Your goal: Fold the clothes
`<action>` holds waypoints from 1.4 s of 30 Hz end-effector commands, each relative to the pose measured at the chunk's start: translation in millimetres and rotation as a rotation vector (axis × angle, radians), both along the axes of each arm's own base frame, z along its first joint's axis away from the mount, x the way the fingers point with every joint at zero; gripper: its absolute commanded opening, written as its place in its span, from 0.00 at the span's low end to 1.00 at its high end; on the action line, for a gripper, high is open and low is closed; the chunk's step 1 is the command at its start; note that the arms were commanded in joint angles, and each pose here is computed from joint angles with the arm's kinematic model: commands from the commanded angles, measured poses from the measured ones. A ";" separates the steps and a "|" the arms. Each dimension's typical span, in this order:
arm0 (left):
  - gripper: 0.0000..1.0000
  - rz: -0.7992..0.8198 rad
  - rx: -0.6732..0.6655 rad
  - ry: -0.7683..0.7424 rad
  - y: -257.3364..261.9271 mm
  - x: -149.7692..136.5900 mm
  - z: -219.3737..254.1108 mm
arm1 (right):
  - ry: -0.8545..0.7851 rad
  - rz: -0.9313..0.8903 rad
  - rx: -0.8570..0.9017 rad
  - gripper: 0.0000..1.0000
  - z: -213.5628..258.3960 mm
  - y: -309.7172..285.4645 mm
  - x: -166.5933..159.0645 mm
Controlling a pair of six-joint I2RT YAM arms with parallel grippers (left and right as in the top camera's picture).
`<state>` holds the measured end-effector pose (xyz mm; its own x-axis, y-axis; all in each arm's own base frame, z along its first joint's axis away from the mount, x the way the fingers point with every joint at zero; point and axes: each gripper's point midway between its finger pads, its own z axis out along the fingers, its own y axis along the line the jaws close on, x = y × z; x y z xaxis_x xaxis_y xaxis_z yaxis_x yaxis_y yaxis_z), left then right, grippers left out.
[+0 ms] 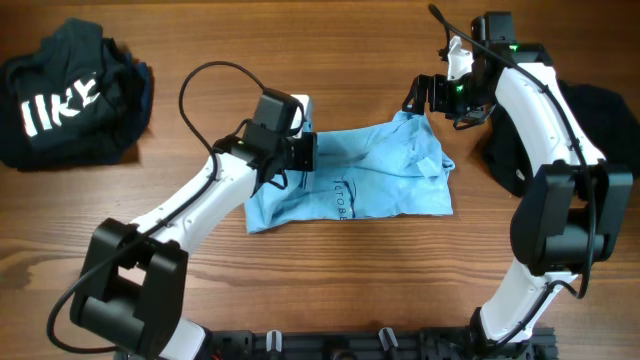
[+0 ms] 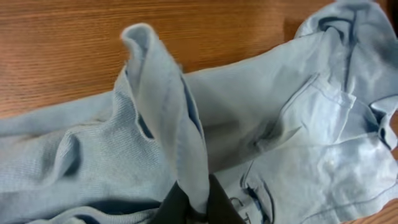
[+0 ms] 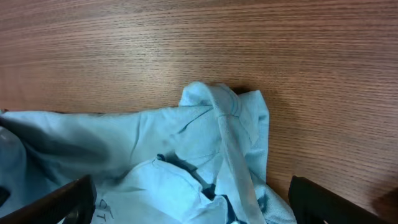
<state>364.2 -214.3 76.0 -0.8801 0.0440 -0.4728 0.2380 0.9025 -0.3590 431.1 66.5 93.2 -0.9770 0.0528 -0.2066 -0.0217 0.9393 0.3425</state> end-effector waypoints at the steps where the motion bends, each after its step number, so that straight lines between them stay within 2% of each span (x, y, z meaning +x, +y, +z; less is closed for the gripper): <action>1: 0.45 -0.001 -0.027 -0.021 -8.7 6.0 5.7 | -0.025 0.004 0.026 1.00 10.6 3.7 4.0; 3: 0.51 0.001 -0.030 -0.026 -8.9 7.0 7.2 | -0.030 0.004 0.026 1.00 10.9 3.7 5.0; 6: 0.54 0.070 -0.074 -0.024 -3.1 14.3 19.7 | -0.061 0.001 0.027 1.00 15.8 3.7 10.5; 10: 0.56 0.095 -0.166 -0.078 8.5 28.4 61.3 | -0.116 -0.001 0.030 1.00 32.5 4.3 15.0; 12: 0.57 0.175 -0.200 -0.165 45.0 39.5 106.8 | -0.135 0.002 0.039 0.99 49.3 13.8 9.2; 18: 0.60 0.385 -0.214 -0.253 132.7 41.2 153.5 | -0.073 0.081 0.048 0.99 48.9 59.9 -15.3; 22: 0.61 0.529 -0.181 -0.194 187.9 27.9 146.3 | -0.045 0.089 0.014 0.98 45.4 102.6 -30.3; 26: 0.60 0.632 -0.152 -0.078 221.7 10.9 122.8 | -0.035 -0.058 -0.118 0.97 33.4 128.9 -40.3; 29: 0.60 0.657 -0.142 -0.044 230.2 5.9 115.7 | -0.073 -0.073 -0.149 0.98 26.7 156.7 -44.3; 34: 0.61 0.635 -0.108 -0.055 233.2 6.3 113.4 | -0.104 0.001 -0.134 0.99 10.6 207.3 -55.2; 42: 0.61 0.630 -0.098 -0.059 234.1 6.3 113.2 | -0.102 0.085 -0.134 0.98 -19.3 242.1 -63.9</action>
<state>370.1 17.0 191.3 -0.6892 -0.5357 -0.4879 -0.3124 0.8273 -0.4670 365.3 300.5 87.7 -0.9526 -0.0616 -0.2981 -0.1327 0.9654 0.2244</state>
